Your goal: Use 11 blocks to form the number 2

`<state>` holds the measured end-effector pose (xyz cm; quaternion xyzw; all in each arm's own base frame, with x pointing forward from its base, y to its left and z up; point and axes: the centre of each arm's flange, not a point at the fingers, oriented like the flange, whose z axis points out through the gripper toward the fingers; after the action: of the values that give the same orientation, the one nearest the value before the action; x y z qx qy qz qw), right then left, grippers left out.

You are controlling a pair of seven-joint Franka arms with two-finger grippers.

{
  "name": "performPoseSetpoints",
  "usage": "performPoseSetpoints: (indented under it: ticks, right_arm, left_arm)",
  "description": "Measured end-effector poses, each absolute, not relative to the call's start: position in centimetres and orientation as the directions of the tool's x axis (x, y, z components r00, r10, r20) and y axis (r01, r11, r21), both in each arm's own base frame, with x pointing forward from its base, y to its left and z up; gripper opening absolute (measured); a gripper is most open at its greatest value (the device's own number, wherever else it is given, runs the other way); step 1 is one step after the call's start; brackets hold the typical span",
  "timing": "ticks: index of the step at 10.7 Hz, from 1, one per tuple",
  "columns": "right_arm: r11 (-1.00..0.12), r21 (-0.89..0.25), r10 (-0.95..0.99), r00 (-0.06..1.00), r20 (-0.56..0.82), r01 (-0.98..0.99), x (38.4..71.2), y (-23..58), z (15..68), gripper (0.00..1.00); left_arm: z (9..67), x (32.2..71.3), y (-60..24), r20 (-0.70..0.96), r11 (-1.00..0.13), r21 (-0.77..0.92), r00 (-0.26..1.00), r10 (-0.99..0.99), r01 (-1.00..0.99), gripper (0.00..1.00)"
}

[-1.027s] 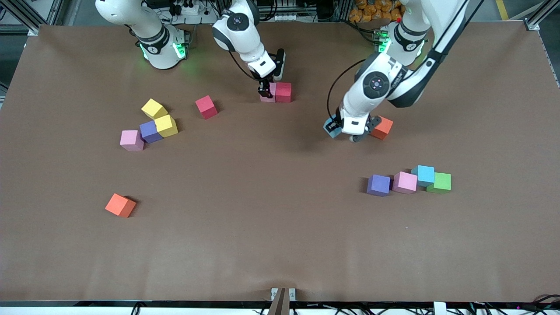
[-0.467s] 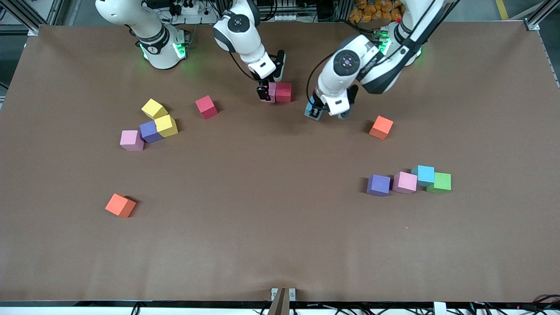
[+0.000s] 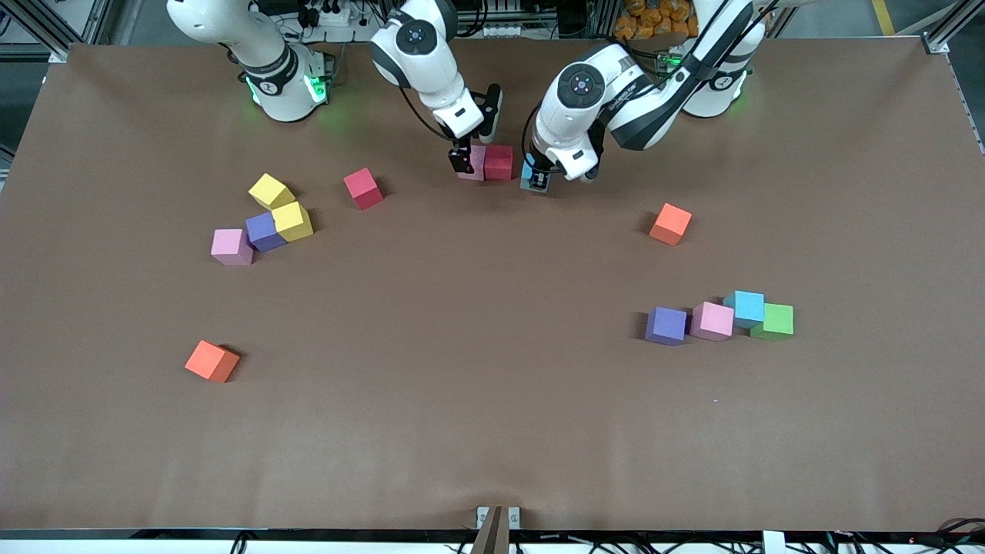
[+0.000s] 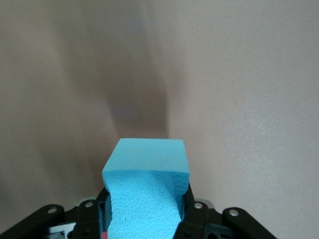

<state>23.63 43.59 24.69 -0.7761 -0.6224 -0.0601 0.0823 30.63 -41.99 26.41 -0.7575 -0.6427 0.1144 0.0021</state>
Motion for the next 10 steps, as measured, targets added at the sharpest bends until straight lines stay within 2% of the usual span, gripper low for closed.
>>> performPoseSetpoints:
  ticks: [3, 4, 7, 8, 9, 10]
  right_arm:
    - [-0.327, -0.164, 0.935, 0.344, 0.088, 0.931, 30.2, 39.3, 28.0, 1.0]
    - [-0.34, -0.18, 0.932, 0.357, 0.065, 0.923, 32.2, 37.9, 28.6, 1.0]
    - [-0.18, -0.067, 0.981, 0.184, 0.065, 0.981, 40.8, 31.5, 30.5, 1.0]
    - [-0.166, -0.064, 0.984, 0.169, 0.053, 0.984, 43.8, 28.7, 31.1, 1.0]
    - [-0.19, -0.083, 0.98, 0.194, 0.036, 0.978, 46.1, 26.0, 31.6, 1.0]
    - [-0.268, -0.118, 0.962, 0.272, 0.014, 0.956, 47.4, 23.7, 31.7, 1.0]
  left_arm:
    - [25.0, 29.2, -41.6, -0.188, -0.164, -0.134, 0.137, 0.973, 0.977, 0.54]
    - [24.5, 28.1, -41.8, -0.186, -0.171, -0.14, 0.144, 0.972, 0.975, 0.54]
    - [23.6, 25.7, -42.4, -0.176, -0.182, -0.155, 0.155, 0.972, 0.971, 0.54]
    - [23.4, 25.2, -42.5, -0.176, -0.189, -0.156, 0.16, 0.971, 0.97, 0.54]
    - [23.3, 25.0, -42.5, -0.177, -0.191, -0.156, 0.162, 0.971, 0.969, 0.54]
    - [23.2, 25.0, -42.5, -0.181, -0.189, -0.154, 0.16, 0.97, 0.97, 0.54]
